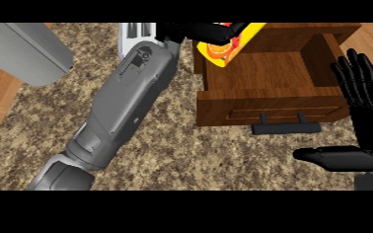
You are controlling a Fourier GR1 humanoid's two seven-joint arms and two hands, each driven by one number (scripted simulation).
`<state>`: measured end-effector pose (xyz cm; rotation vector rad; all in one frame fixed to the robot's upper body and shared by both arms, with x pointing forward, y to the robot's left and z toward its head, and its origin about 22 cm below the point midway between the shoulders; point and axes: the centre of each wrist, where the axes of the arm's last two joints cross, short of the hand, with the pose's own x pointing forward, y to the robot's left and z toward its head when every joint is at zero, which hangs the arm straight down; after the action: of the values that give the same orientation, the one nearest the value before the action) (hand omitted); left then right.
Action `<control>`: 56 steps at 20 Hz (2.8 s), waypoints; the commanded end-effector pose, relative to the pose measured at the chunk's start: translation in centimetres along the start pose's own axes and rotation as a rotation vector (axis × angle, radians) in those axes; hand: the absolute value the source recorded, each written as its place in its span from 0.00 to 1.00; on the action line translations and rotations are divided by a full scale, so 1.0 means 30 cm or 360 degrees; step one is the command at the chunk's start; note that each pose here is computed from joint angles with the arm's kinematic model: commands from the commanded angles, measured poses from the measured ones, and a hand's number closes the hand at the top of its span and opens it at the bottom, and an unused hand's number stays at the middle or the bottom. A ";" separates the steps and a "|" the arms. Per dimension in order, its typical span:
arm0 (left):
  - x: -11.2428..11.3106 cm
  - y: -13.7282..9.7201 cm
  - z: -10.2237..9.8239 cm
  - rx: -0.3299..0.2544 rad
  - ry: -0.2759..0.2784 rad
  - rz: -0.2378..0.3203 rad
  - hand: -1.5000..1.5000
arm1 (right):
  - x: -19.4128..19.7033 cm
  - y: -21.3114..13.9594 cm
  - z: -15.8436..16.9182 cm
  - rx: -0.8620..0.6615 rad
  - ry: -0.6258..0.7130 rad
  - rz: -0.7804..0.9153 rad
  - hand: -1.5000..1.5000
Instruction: Pick up the cup, place it into the drawer and close the drawer
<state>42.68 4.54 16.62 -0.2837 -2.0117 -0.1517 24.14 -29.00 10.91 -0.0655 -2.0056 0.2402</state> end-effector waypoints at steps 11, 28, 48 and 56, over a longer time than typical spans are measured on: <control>-0.074 -0.091 0.003 0.0004 0.0195 -0.0167 1.00 | -0.011 0.010 -0.026 0.0034 -0.0007 -0.0020 0.00; -0.215 -0.108 0.134 -0.0063 0.0329 -0.0589 0.00 | -0.009 -0.005 -0.033 0.0065 -0.0048 -0.0037 0.00; -0.025 -0.076 0.030 0.0093 0.0137 -0.0148 0.00 | 0.118 -0.003 0.056 0.0542 0.0026 0.0231 1.00; 0.025 0.126 0.091 0.0153 0.0143 -0.0102 0.00 | 0.053 0.056 0.036 0.0472 0.0147 0.0481 1.00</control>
<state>41.92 6.49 15.74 -0.1377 -1.9397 -0.1362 22.20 -28.20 12.70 -0.1212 -1.8834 0.6992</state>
